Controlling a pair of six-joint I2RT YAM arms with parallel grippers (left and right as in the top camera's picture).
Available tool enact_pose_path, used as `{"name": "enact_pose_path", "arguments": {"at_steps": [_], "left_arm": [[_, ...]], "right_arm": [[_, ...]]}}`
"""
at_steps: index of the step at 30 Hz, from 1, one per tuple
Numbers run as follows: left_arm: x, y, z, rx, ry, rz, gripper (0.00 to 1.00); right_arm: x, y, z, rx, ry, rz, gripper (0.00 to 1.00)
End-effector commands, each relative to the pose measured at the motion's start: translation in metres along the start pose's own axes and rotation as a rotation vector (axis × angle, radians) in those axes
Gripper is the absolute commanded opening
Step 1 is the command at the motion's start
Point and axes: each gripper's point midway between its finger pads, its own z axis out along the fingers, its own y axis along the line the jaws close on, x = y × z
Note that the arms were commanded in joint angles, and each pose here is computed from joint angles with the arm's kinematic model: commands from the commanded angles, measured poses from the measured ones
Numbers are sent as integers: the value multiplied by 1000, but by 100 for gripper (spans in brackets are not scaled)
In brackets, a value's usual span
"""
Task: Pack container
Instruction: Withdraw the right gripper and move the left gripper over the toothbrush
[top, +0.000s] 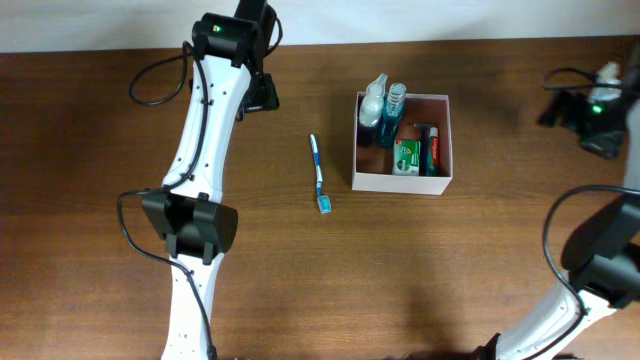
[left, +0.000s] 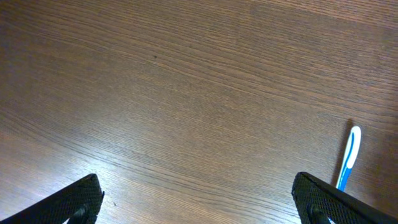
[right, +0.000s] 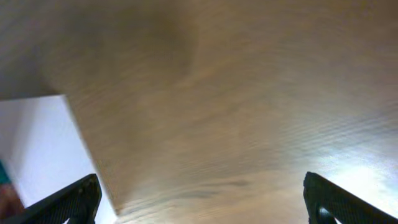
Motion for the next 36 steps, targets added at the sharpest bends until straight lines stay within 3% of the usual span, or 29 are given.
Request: {"name": "enact_pose_path", "arguments": {"at_steps": [1,12,21,29,36], "left_arm": [[-3,-8,0,43,-8,5,99],[34,-76,-6,415,211,9,99],[72,-89,36,330,332,62,99],[91,-129,53,344,303,140,99],[101,-133,71,297,298,165,99]], "right_arm": [[-4,-15,-7,12,-18,26,99],[-6,-45,-13,30,-35,85,99],[-6,-45,-13,30,-35,85,99],[-6,-44,-13,29,-35,85,99],[-6,-45,-13,30,-35,85,99]]}}
